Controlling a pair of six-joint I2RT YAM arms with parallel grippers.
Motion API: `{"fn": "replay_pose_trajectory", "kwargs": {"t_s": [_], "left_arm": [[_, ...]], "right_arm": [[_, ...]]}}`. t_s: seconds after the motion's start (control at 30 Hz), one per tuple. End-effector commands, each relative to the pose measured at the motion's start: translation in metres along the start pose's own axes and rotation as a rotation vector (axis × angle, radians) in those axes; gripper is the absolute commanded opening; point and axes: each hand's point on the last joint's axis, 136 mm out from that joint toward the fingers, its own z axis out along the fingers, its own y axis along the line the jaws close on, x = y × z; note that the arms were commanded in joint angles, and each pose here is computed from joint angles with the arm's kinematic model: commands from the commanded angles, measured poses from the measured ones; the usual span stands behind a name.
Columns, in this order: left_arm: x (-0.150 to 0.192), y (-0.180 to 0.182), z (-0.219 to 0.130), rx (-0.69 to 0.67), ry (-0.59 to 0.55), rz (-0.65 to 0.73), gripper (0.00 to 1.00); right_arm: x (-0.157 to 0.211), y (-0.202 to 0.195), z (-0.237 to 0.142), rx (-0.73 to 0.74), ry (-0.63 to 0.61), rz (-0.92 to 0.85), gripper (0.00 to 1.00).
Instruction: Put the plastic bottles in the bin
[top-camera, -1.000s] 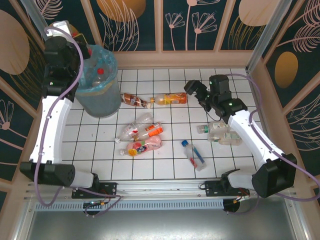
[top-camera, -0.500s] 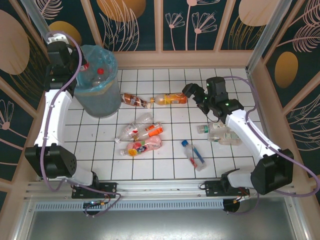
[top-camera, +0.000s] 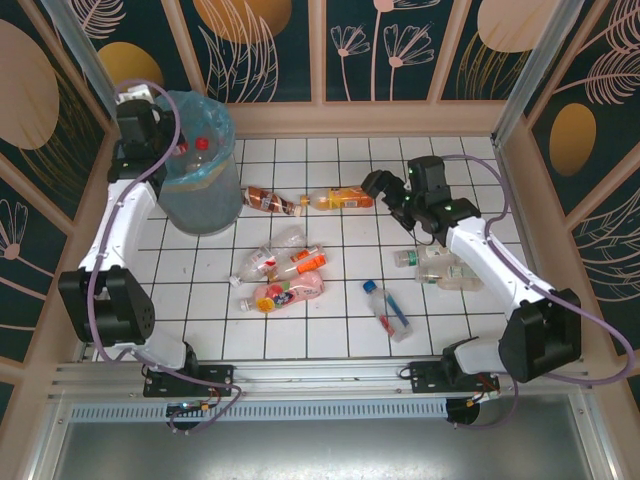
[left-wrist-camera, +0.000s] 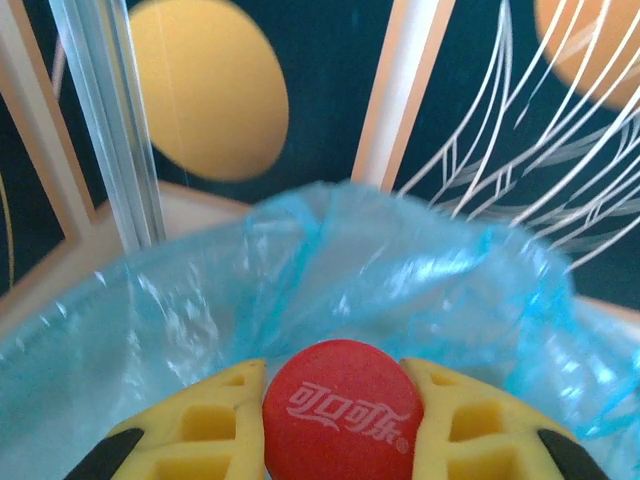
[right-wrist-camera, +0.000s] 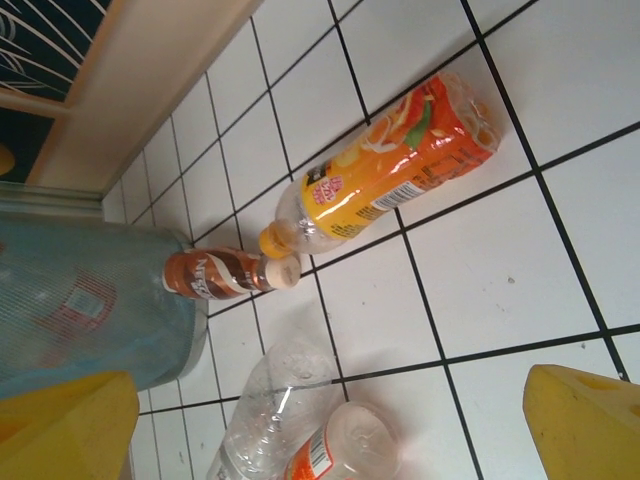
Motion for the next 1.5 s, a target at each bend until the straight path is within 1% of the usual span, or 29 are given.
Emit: {"fn": "replay_pose_trajectory", "kwargs": {"t_s": [0.0,0.23,0.47,0.67,0.8,0.93,1.0,1.1,1.27,1.33,1.37,1.43,1.47], "left_arm": [[0.018,-0.001,0.008,0.024,0.029,0.015,0.0],[0.056,0.008,0.023,-0.005,0.1,0.044,0.0],[0.079,0.015,0.037,-0.035,0.172,0.048,0.0],[0.087,0.02,0.038,-0.039,0.193,0.034,0.0],[0.102,0.024,0.043,-0.038,0.23,0.029,0.0],[0.105,0.026,0.043,-0.035,0.239,0.015,0.0],[0.121,0.03,0.051,-0.041,0.275,0.015,0.0],[0.13,0.031,0.054,-0.03,0.303,0.0,0.0],[0.131,0.032,0.056,-0.022,0.313,-0.009,0.01],[0.124,0.029,0.055,-0.007,0.3,-0.012,0.07],[0.116,0.025,0.053,0.008,0.288,-0.013,0.13],[0.095,0.018,0.046,0.032,0.251,-0.02,0.27],[0.079,0.014,0.038,0.044,0.22,-0.025,0.35]], "right_arm": [[0.01,0.0,0.01,-0.002,0.029,-0.002,0.99],[0.019,0.002,0.02,0.011,0.054,-0.014,0.99],[0.021,0.0,0.023,0.022,0.064,-0.022,0.99],[0.022,-0.001,0.023,0.027,0.067,-0.025,0.99],[0.023,-0.002,0.023,0.026,0.071,-0.022,0.99],[0.023,-0.001,0.022,0.024,0.069,-0.023,0.99],[0.022,-0.001,0.02,0.026,0.063,-0.023,0.99],[0.023,-0.002,0.019,0.028,0.06,-0.021,0.99],[0.024,-0.002,0.018,0.024,0.06,-0.02,0.99],[0.024,-0.002,0.018,0.026,0.061,-0.02,0.99],[0.023,-0.001,0.017,0.025,0.059,-0.021,0.99],[0.023,-0.001,0.018,0.023,0.058,-0.021,0.99],[0.023,-0.001,0.018,0.024,0.06,-0.021,0.99]]}}
